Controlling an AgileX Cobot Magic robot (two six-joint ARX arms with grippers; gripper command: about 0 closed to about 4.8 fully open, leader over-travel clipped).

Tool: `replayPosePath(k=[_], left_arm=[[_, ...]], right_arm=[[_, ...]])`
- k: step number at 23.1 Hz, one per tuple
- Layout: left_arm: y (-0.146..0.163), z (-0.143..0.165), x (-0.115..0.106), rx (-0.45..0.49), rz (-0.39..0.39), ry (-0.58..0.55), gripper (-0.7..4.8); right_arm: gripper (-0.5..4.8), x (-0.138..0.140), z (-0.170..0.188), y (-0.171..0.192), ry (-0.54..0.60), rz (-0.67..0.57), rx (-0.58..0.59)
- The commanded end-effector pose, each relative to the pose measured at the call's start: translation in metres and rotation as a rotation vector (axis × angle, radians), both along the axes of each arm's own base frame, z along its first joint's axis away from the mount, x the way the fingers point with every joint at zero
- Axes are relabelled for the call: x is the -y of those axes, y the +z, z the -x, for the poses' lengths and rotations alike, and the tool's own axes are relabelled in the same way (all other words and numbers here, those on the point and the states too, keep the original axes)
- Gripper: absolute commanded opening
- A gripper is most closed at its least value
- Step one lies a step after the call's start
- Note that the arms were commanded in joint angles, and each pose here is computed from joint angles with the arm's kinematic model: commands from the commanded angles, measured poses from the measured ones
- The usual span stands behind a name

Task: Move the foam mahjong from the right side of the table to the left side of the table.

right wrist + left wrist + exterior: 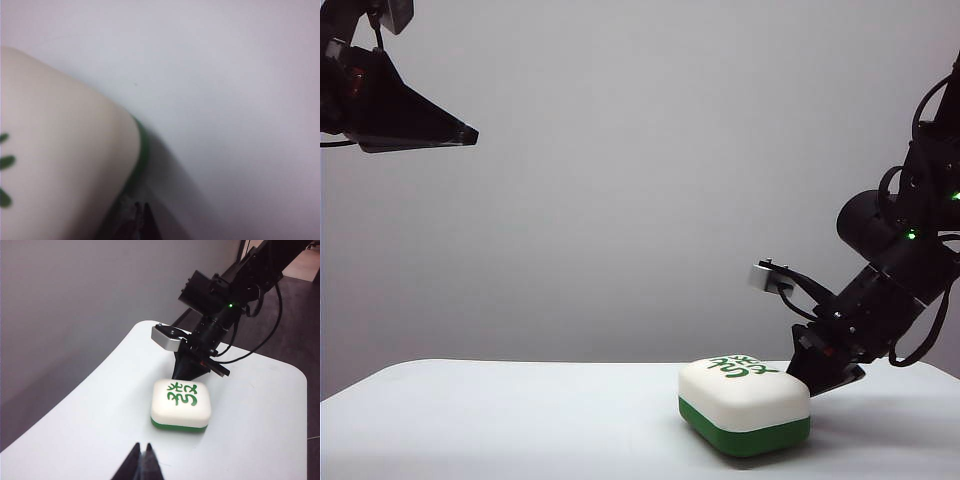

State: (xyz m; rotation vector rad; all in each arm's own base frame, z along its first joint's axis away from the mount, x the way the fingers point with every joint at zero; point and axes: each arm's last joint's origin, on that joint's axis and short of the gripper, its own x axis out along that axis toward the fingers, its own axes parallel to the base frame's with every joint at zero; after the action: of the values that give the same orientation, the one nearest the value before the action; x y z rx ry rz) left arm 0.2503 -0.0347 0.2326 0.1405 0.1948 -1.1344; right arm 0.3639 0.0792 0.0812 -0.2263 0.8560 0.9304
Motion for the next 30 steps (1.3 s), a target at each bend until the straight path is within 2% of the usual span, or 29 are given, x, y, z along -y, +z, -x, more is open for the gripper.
replayPosePath(k=[1,9,12,15,22,30], left_arm=[[0.001,0.0,0.0,-0.001,0.005,-0.006,-0.06],[0.001,0.0,0.0,-0.017,0.011,-0.002,-0.06],[0.001,0.0,0.0,-0.021,0.013,-0.002,-0.06],[0.001,0.0,0.0,-0.02,0.012,-0.002,-0.06],[0.001,0.001,0.0,-0.025,0.012,-0.002,-0.06],[-0.001,0.001,0.0,-0.045,0.011,-0.002,-0.06]], right_arm=[[-0.05,0.004,0.005,0.009,-0.013,0.013,-0.043],[-0.05,-0.001,0.018,0.019,0.02,-0.005,-0.143],[-0.05,-0.012,0.023,0.019,0.076,-0.061,-0.187],[-0.05,-0.026,0.025,0.02,0.109,-0.051,-0.157],[-0.05,-0.044,0.017,0.021,0.071,-0.094,-0.089],[-0.05,-0.063,0.02,0.02,0.089,-0.113,-0.083]])
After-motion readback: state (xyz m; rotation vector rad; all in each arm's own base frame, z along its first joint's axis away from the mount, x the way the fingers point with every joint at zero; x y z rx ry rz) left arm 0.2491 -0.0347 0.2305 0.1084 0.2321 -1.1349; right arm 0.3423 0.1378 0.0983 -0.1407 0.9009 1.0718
